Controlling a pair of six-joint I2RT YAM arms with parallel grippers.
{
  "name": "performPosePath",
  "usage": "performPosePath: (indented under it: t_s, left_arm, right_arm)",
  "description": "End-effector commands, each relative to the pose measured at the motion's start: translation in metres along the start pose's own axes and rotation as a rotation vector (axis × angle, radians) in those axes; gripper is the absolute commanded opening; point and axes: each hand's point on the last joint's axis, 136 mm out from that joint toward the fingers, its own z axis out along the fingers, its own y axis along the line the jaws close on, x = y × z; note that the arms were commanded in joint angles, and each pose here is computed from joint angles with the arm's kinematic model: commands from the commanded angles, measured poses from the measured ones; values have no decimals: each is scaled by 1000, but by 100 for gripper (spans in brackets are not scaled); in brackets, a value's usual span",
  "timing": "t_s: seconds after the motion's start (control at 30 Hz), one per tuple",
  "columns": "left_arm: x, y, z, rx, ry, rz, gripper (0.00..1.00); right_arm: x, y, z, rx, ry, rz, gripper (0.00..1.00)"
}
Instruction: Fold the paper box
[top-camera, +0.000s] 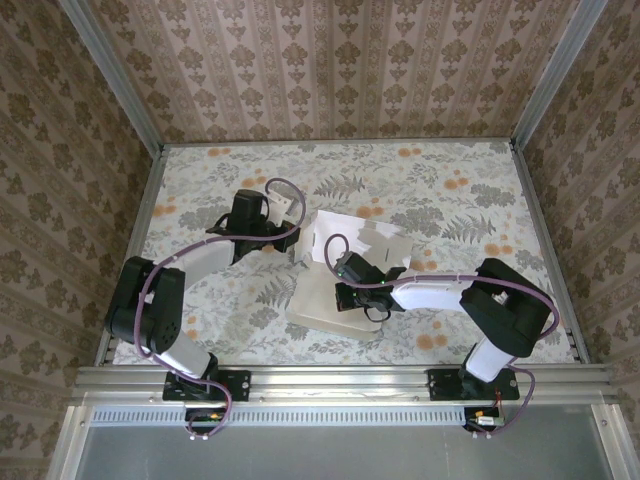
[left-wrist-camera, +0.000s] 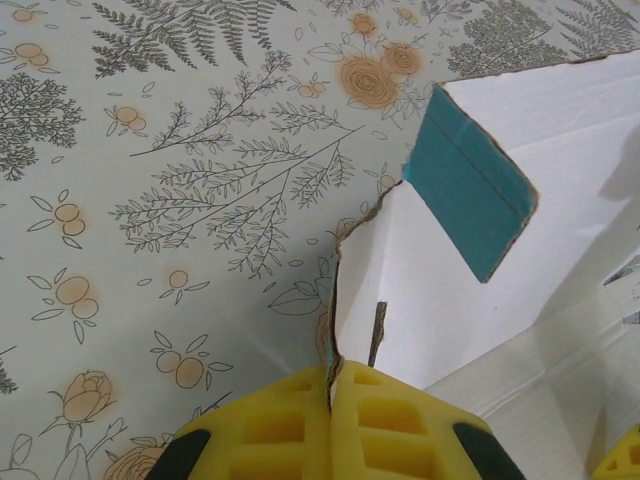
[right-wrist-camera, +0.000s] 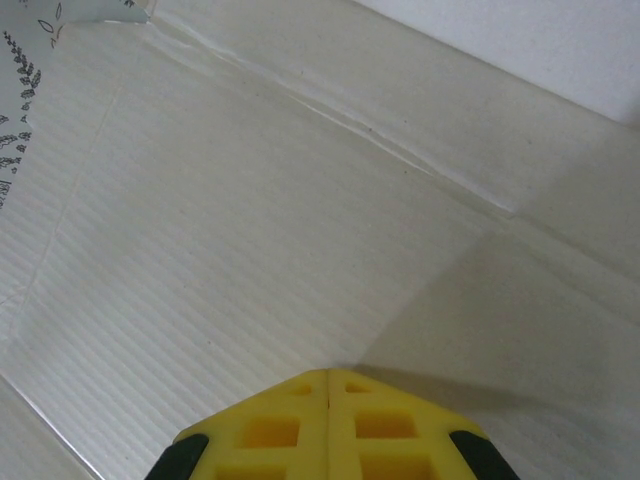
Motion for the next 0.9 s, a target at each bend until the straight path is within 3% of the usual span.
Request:
performPosePath:
  t_s: [0.0,0.37,0.87]
  left_arm:
    - [15,-7,-1,4,52,-4,0]
    - [34,-14,-6,0,135,-22,0]
    - [50,-40,-3,45,145,-52,0]
  right_arm:
    - [9,-11,4,55,31,1,0]
    - [12,-11,10,52,37,11,0]
    - [14,-7,13,46,41,9,0]
